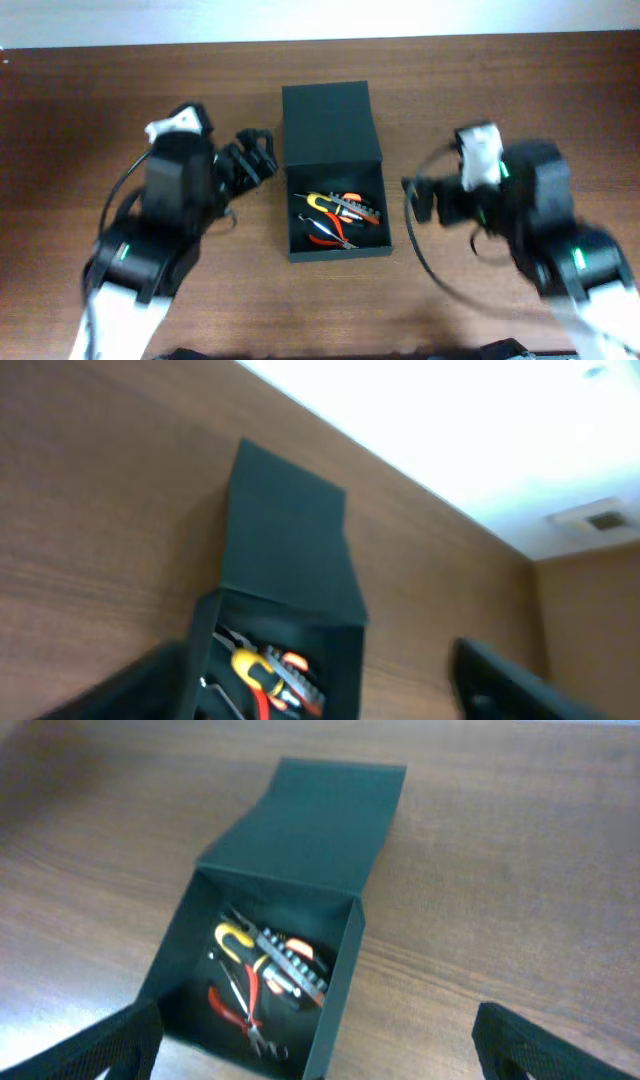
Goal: Pack container
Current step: 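Raise both grippers to the lid edges on either side of the box, then grip the lid with both grippers and fold it down over the box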
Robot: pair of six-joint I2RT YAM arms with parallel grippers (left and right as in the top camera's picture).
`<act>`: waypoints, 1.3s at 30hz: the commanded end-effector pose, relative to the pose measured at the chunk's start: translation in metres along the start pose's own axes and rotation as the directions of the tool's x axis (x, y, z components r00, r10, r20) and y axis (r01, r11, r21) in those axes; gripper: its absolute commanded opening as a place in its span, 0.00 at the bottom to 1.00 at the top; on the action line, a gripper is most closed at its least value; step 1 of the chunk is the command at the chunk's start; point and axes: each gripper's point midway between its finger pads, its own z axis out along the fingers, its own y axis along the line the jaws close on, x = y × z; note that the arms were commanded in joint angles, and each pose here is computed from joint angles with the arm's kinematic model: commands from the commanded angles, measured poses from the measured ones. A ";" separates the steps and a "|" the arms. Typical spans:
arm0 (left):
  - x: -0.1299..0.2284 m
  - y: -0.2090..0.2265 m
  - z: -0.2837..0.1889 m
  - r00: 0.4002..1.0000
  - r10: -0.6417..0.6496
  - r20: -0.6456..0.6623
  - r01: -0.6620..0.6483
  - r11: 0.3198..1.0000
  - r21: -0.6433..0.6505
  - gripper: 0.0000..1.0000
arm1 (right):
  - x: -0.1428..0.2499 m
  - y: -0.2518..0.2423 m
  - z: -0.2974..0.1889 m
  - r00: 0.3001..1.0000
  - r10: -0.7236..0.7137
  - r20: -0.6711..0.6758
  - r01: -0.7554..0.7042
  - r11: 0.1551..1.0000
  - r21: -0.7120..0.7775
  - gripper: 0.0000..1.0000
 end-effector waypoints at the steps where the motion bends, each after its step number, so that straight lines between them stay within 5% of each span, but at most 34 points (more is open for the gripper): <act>1: -0.003 0.005 0.036 0.997 -0.025 -0.078 0.026 1.000 0.015 0.63 | -0.032 0.000 0.020 0.999 -0.002 -0.044 0.001 1.000 -0.007 0.98; 8: -0.020 0.041 0.112 0.979 -0.150 -0.140 0.150 0.989 -0.008 0.02 | -0.063 -0.023 0.085 0.991 0.004 -0.137 0.000 1.000 0.028 0.12; 9: -0.022 0.049 0.121 0.973 -0.178 -0.147 0.177 0.984 -0.022 0.02 | -0.063 -0.029 0.094 0.988 0.024 -0.152 -0.018 0.999 0.038 0.04; 23: 0.030 0.126 0.215 0.836 -0.415 -0.358 0.377 0.910 -0.173 0.02 | 0.004 -0.110 0.184 0.847 0.373 -0.379 -0.363 0.926 0.101 0.04; 39: 0.098 0.140 0.260 0.634 -0.543 -0.551 0.514 0.828 -0.225 0.02 | 0.059 -0.097 0.250 0.675 0.487 -0.554 -0.577 0.816 0.015 0.04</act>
